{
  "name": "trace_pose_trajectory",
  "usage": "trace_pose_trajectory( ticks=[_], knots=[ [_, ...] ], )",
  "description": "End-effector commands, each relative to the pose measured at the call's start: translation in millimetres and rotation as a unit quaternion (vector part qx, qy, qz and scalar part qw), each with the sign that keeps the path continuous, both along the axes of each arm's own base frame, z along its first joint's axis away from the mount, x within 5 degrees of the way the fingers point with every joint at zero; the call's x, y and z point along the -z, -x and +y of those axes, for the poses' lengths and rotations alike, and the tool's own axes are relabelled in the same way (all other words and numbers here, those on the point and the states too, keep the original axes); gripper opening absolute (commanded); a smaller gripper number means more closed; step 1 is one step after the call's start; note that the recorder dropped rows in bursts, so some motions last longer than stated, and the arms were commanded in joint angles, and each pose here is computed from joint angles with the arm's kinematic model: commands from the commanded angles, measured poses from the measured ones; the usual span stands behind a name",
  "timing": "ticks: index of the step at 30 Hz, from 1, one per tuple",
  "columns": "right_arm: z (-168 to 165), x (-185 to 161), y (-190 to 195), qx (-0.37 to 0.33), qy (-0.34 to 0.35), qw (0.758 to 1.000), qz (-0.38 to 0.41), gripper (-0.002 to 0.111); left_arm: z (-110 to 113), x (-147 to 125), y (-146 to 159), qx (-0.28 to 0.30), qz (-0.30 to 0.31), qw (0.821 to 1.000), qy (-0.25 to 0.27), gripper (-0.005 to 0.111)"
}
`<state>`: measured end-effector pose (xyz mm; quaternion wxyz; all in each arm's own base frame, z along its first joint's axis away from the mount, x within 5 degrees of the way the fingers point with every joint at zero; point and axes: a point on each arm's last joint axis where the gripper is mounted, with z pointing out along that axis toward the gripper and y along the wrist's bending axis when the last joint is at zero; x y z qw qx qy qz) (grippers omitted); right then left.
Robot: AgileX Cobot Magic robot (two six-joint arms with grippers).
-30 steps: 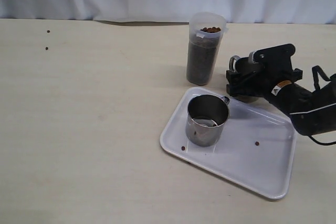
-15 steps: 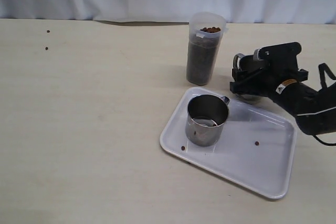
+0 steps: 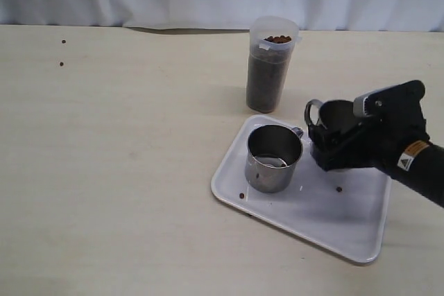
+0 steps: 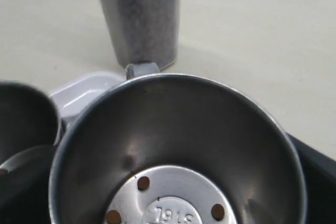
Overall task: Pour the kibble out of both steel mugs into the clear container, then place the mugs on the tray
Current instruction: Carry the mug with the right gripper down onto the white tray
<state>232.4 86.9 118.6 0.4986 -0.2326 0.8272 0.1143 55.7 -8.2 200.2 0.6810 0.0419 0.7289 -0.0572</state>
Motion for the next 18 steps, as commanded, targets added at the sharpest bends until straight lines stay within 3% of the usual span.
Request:
trace_pose_trajectory(
  ticks=[1,7,10,13,18],
  knots=[
    [1,12,8,-0.014,-0.003,0.999,0.032,0.005,0,0,0,0.002,-0.004,1.0,0.005,0.0],
    [1,28,5,0.006,-0.02,0.999,0.031,0.005,0,0,0,0.002,-0.004,1.0,0.005,0.0],
    [-1,37,4,-0.001,0.006,1.0,0.024,0.009,0,0,0,0.002,-0.004,1.0,0.005,0.0],
    [-1,38,4,-0.004,0.012,1.0,0.02,0.025,0,0,0,0.002,-0.004,1.0,0.005,0.0],
    [-2,31,11,-0.008,0.009,1.0,0.013,0.066,0,0,0,0.002,-0.004,1.0,0.005,0.0]
  ],
)
